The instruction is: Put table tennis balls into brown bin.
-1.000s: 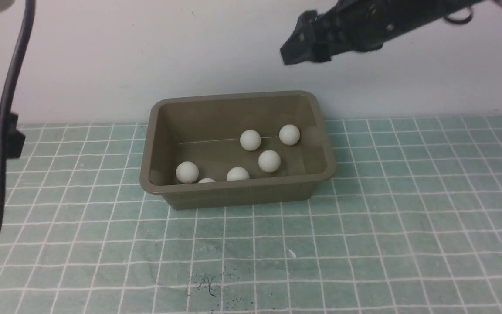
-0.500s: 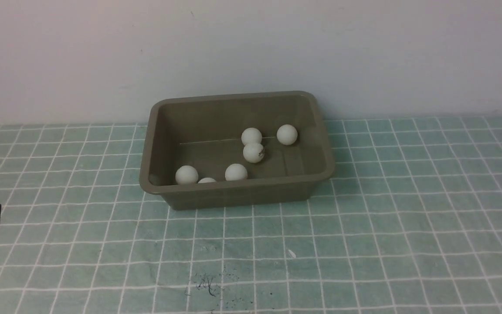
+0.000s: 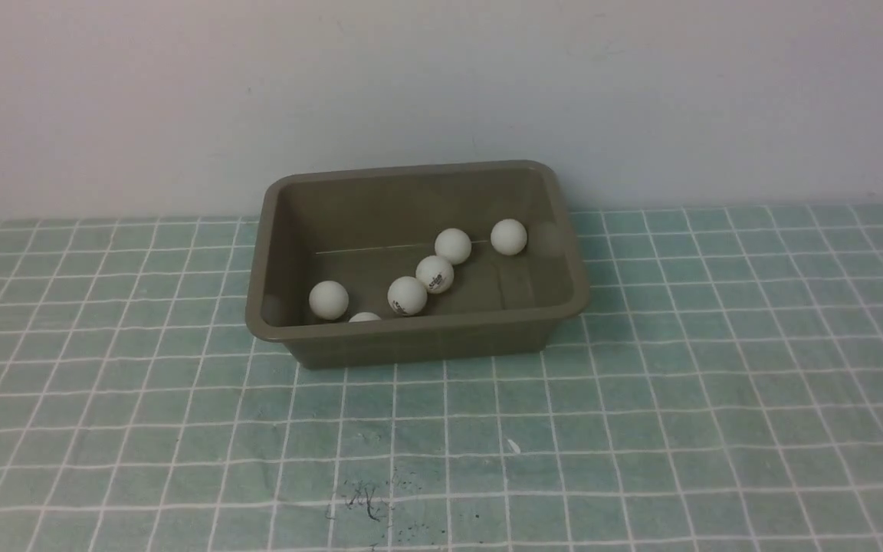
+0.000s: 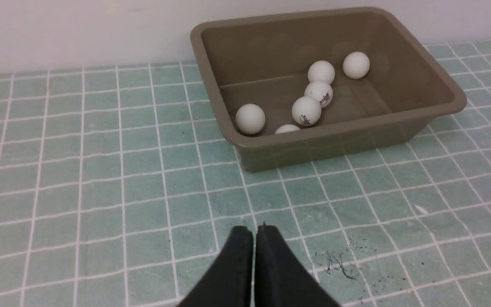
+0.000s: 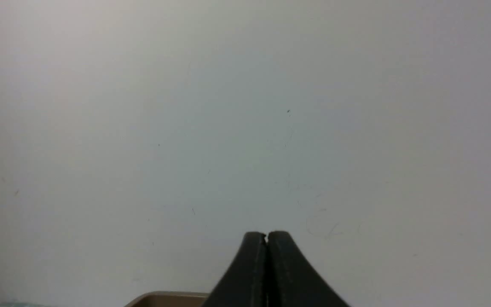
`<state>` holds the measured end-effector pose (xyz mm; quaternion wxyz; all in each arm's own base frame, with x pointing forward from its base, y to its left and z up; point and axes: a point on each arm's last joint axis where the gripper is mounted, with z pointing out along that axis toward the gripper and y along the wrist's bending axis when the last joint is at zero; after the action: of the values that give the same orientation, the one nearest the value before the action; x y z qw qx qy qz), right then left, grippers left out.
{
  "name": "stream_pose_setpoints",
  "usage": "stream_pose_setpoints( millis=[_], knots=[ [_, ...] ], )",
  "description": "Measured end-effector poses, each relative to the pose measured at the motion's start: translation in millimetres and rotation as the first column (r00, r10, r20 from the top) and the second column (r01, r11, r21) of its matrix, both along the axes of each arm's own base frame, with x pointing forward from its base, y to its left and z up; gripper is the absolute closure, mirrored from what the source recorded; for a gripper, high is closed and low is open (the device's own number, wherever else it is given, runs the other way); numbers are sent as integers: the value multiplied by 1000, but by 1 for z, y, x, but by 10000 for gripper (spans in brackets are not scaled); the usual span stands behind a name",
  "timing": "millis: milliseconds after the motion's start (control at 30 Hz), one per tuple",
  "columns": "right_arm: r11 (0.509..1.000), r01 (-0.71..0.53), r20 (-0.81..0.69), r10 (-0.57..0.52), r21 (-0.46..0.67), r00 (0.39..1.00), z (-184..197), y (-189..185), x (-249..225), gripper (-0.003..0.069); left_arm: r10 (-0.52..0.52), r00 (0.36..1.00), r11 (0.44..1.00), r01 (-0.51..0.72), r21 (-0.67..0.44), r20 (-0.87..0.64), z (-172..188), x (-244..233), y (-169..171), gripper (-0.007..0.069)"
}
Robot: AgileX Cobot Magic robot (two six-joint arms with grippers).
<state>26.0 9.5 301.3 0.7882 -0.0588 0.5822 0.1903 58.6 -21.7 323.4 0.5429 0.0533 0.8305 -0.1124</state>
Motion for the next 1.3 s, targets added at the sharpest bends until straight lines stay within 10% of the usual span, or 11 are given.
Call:
stream_pose_setpoints(
  millis=[767,1300],
  knots=[
    [1000,3,0,-3,0,1000,0,0,0,671,5,962,990,-43,135,274,-35,-49,7,630],
    [1000,3,2,-3,2,1000,0,0,0,671,90,978,976,-125,181,190,-148,-5,16,630]
  ],
)
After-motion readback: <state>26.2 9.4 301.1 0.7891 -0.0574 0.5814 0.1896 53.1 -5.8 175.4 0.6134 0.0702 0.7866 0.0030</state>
